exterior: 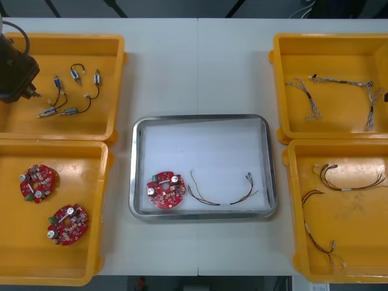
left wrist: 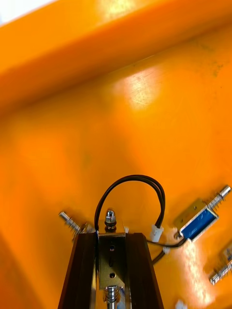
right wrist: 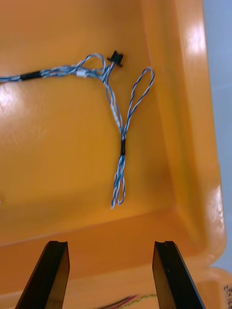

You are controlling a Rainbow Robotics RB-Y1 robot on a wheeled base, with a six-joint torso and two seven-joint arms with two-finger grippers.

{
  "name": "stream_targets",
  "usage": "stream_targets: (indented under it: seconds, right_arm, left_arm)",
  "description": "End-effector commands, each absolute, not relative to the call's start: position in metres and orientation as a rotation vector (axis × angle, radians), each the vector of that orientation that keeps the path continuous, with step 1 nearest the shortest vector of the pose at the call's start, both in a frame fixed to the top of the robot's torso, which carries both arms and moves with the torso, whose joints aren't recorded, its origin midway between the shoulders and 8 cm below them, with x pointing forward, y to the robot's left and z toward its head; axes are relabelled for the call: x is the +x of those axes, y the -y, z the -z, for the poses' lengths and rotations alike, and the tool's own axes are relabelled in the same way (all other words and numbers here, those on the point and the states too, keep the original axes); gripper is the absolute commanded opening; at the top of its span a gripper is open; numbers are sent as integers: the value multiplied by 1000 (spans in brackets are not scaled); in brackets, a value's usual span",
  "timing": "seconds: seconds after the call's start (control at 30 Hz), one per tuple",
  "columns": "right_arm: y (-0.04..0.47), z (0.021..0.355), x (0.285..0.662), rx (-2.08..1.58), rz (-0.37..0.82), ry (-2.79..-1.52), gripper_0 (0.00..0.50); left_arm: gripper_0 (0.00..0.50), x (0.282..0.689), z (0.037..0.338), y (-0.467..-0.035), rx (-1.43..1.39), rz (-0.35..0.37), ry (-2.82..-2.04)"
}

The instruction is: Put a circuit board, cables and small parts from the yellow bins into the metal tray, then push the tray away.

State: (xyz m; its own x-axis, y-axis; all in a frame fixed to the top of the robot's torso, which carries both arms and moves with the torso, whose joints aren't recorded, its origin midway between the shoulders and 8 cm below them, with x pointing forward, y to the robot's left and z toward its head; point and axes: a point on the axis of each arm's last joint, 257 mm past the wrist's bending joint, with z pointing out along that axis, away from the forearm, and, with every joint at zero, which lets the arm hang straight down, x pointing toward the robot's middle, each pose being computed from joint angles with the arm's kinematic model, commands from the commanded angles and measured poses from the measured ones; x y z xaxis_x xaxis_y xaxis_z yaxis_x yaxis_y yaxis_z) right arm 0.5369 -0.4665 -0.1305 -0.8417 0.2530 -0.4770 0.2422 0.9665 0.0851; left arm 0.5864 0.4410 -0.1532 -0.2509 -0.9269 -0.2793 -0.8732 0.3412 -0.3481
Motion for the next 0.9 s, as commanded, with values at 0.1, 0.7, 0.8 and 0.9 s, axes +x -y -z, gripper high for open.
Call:
stream_targets:
  seconds: [0.1,0.7,0.8,0.9]
  right_arm:
    - [481,96,568,366,45,-2539,500]
    - [475,140,617,402,9,-2468,500]
    - [472,145,620,392,10,-2465,500]
    - [471,152,620,389,9,-2472,500]
  left_arm:
    - [0,565,85,-468,-1454,145,-2232]
    - [0,516,50,-444,-1170,41,-2496]
    - [0,513,55,-431,-1125,26,-2523]
    - [0,507,63,-418,-1077,-12,-2546]
